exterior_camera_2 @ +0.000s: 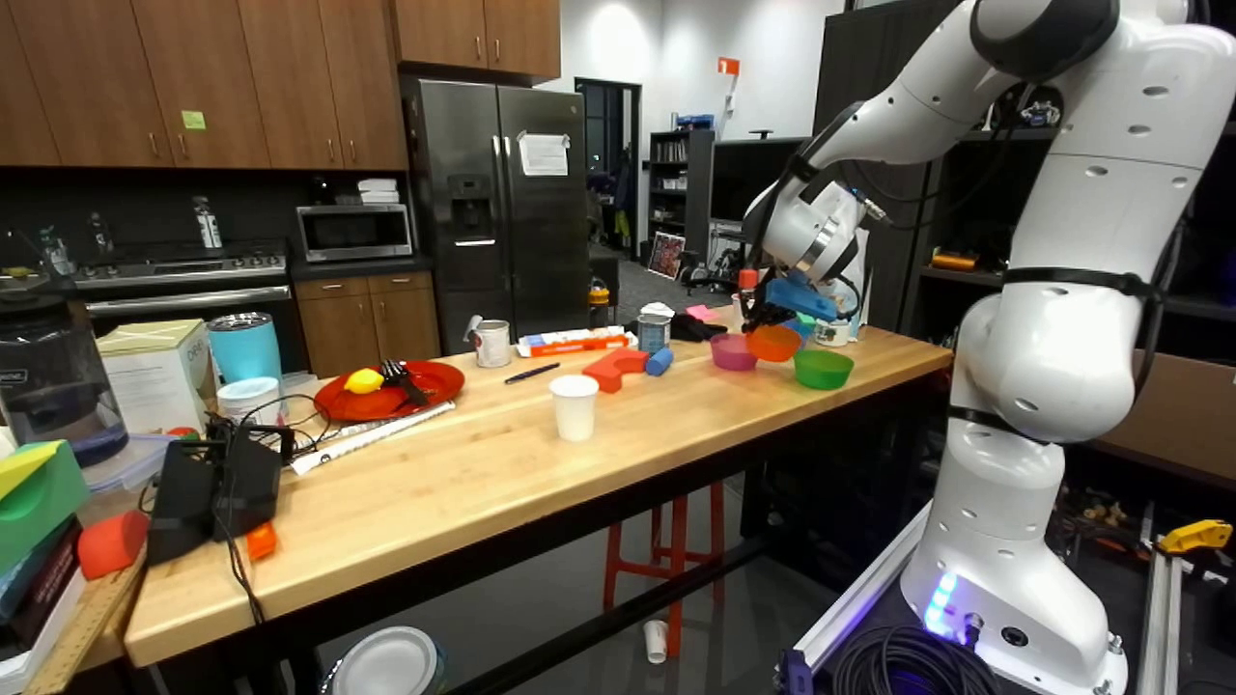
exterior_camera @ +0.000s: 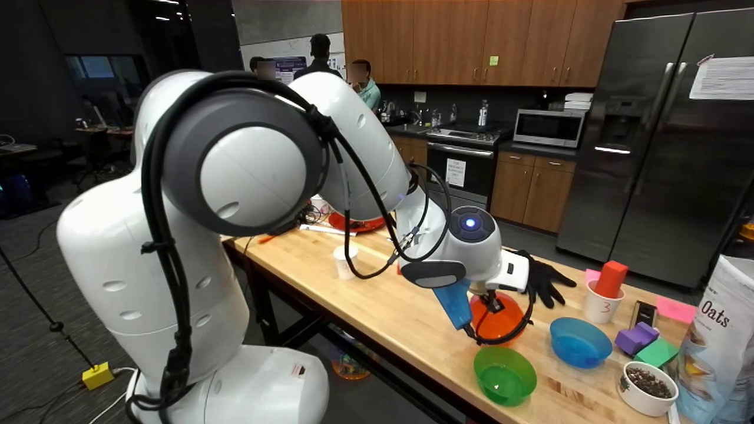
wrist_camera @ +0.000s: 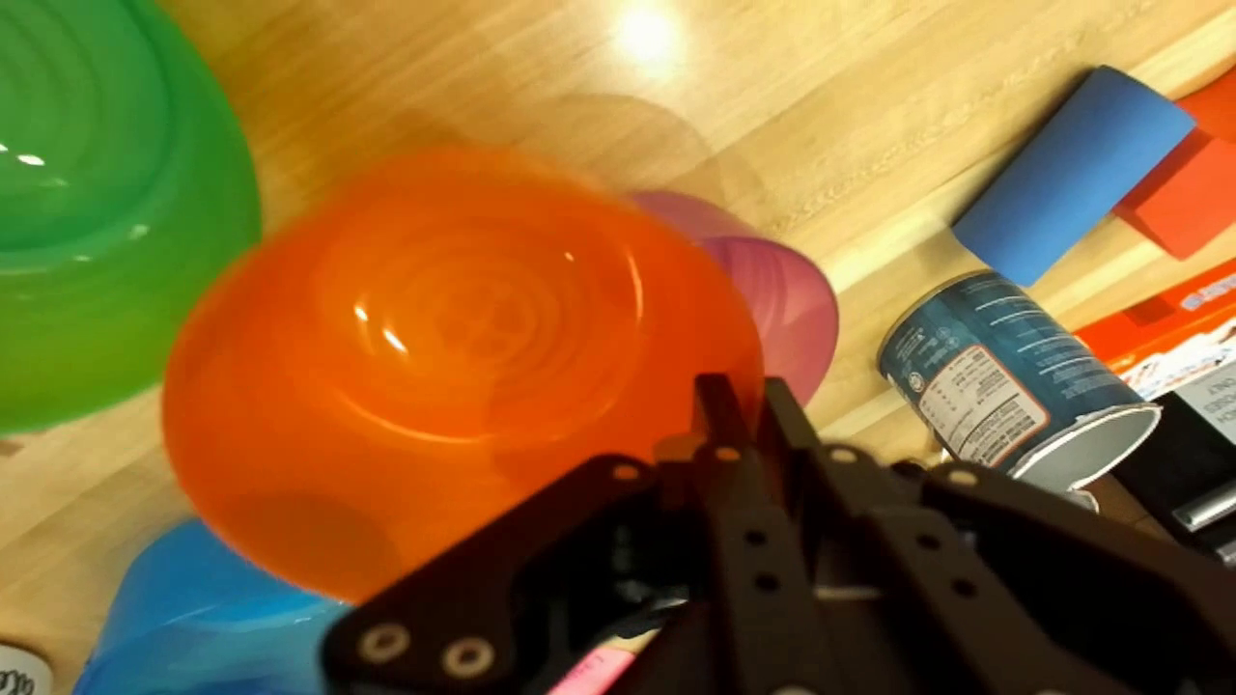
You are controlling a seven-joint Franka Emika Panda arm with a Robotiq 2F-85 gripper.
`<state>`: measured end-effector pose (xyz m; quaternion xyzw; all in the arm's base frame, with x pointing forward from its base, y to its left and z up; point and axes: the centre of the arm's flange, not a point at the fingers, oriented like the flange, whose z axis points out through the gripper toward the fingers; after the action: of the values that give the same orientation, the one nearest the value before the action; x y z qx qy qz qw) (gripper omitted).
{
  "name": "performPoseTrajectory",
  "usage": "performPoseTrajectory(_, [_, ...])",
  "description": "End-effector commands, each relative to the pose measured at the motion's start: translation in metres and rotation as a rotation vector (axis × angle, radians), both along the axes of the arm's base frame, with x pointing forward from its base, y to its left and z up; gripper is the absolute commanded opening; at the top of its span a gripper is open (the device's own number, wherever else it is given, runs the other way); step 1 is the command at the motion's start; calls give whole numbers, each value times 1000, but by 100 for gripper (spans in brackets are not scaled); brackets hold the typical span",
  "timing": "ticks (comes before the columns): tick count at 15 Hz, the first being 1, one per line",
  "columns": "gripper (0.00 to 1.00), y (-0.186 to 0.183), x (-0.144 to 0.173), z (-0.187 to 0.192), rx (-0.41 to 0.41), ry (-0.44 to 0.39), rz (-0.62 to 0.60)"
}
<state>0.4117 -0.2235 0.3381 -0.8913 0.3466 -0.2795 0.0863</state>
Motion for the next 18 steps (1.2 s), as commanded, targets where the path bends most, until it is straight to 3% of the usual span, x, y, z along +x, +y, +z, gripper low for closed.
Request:
performPoseTrajectory(1, [0,-7,10,-18,34,-20,7])
performPoseTrajectory(13, [1,-20,3,1,-15,-24,-22])
performPoseTrajectory(18, [1,-26,-5,14,-100,-53,-56])
